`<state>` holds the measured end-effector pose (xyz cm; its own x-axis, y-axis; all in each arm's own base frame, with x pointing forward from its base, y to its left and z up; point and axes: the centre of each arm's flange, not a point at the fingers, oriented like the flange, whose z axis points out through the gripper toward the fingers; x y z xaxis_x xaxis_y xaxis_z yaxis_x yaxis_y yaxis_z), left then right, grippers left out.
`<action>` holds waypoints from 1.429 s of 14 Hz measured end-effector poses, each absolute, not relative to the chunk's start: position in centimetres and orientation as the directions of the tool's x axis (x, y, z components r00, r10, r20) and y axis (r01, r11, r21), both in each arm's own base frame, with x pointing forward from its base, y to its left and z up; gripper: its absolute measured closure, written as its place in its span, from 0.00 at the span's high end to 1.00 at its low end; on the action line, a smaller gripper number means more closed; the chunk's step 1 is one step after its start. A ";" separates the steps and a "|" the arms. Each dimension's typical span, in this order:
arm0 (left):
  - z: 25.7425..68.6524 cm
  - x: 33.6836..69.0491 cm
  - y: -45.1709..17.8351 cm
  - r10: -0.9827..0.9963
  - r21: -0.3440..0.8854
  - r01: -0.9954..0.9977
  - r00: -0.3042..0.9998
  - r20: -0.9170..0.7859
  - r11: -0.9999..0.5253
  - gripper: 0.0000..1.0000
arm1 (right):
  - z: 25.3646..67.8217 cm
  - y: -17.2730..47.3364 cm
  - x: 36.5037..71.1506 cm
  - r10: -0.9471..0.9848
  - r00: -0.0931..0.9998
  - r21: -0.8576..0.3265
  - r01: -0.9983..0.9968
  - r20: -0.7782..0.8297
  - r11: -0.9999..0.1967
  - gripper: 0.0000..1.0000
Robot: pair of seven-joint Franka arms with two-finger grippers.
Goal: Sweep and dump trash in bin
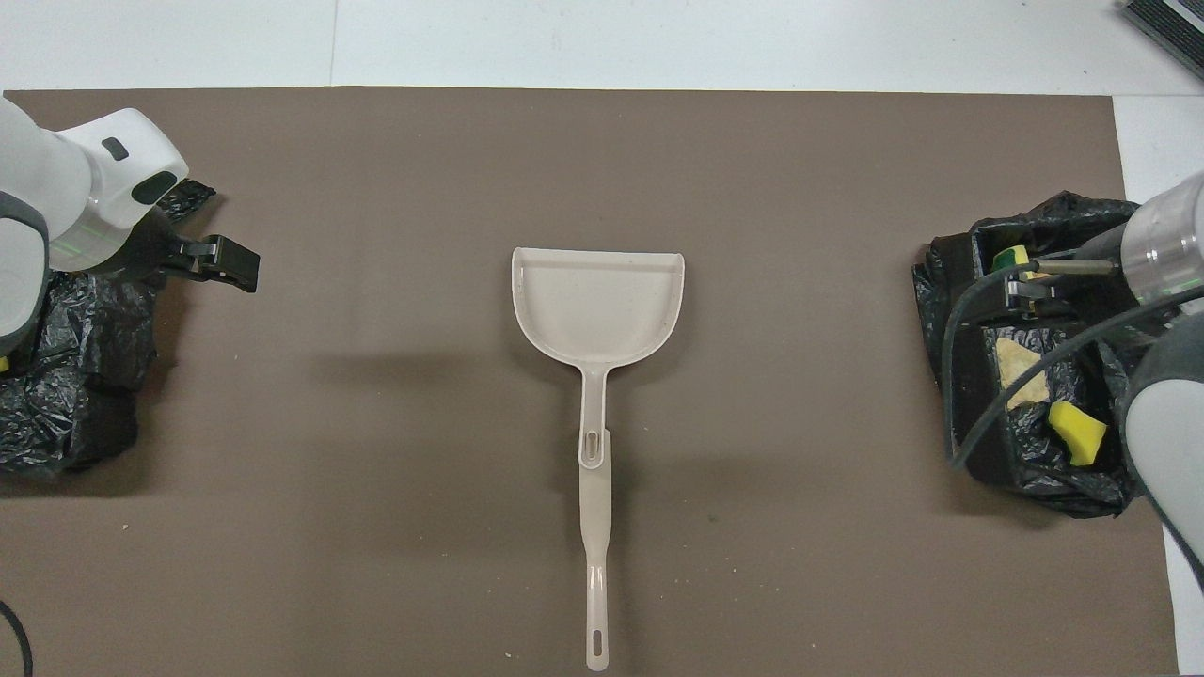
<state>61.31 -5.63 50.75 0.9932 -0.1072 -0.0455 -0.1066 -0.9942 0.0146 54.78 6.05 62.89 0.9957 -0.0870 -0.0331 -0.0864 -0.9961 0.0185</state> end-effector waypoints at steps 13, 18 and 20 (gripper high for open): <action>59.9 57.1 -7.0 -0.159 -0.075 -0.160 0.987 -0.019 -0.984 1.00 | 62.9 6.1 54.8 -0.087 0.996 0.018 -0.086 -0.033 -0.996 1.00; 60.3 54.9 -4.3 -0.135 -0.054 -0.136 0.991 -0.027 -0.989 1.00 | 62.9 6.2 54.8 -0.085 0.996 0.019 -0.084 -0.034 -0.996 1.00; 59.9 54.8 -4.4 -0.139 -0.053 -0.141 0.990 -0.037 -0.989 1.00 | 62.9 6.2 54.8 -0.085 0.996 0.019 -0.084 -0.034 -0.996 1.00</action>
